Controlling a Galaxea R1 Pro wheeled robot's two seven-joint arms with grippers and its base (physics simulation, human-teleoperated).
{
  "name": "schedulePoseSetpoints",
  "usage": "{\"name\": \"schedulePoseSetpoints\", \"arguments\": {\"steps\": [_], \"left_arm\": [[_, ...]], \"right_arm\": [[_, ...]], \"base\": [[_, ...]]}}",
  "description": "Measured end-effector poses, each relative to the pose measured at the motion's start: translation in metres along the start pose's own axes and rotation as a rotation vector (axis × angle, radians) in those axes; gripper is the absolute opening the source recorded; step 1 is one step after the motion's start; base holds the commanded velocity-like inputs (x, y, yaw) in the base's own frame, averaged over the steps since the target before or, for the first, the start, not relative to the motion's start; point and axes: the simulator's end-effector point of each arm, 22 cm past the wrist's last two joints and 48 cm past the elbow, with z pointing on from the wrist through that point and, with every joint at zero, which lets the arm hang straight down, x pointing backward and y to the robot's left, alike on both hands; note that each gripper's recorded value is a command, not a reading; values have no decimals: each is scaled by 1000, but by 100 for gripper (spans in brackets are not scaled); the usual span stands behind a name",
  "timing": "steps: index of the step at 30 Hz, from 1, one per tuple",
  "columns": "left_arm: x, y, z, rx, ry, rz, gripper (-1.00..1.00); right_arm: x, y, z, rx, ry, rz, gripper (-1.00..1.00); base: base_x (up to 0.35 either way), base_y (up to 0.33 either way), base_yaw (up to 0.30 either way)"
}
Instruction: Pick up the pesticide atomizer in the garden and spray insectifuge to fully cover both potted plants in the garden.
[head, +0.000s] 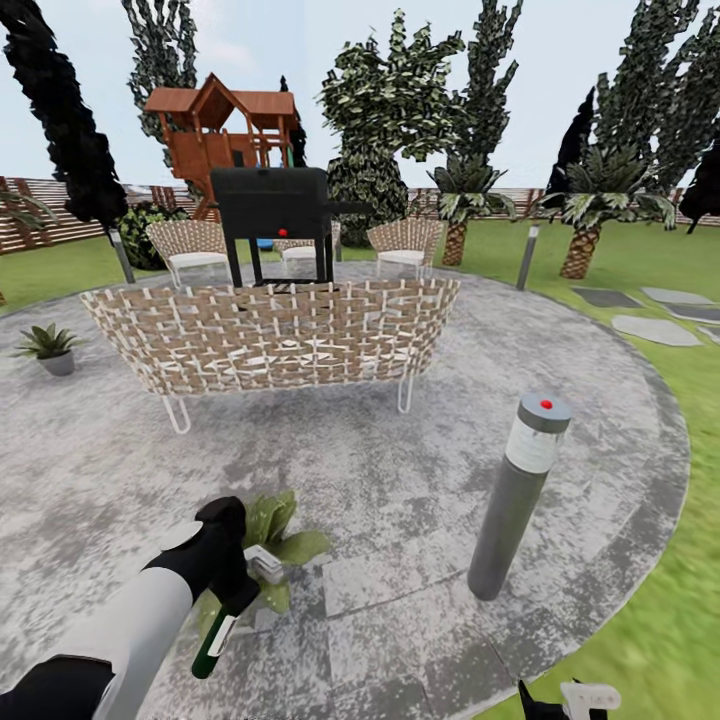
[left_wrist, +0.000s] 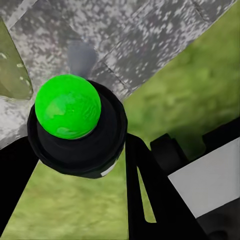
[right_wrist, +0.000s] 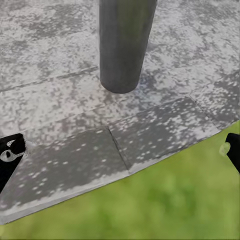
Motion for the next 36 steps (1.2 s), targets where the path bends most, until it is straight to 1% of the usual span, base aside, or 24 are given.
{"name": "schedulePoseSetpoints", "arguments": {"steps": [3, 8, 11, 15, 19, 24, 28, 36], "left_arm": [[-4, -1, -3, 0, -7, 2, -100], [-36, 12, -42, -24, -67, 3, -100], [-49, 7, -53, -24, -83, 16, -100], [-54, -4, -52, -8, -73, 30, -100], [-47, -6, -44, -6, -57, 32, -100], [-43, -5, -41, -4, -51, 29, -100], [-44, -6, -41, -3, -52, 30, -100], [-49, -6, -46, -6, -61, 33, -100]], "right_arm": [[0, 0, 0, 0, -1, 0, 100], [0, 0, 0, 0, -1, 0, 100], [0, 0, 0, -1, -1, 0, 100], [0, 3, 0, -6, -1, 1, 100], [0, 3, 0, -4, -1, 2, 100], [0, 4, 0, -7, 0, 2, 100], [0, 3, 0, -5, -1, 1, 100], [0, 2, 0, -3, -1, 3, 100]], "base": [[1, -1, 113], [0, 0, 11], [0, 0, 0], [0, 0, 0], [0, 0, 0], [0, 0, 0], [25, 0, 0], [162, 0, 0]]}}
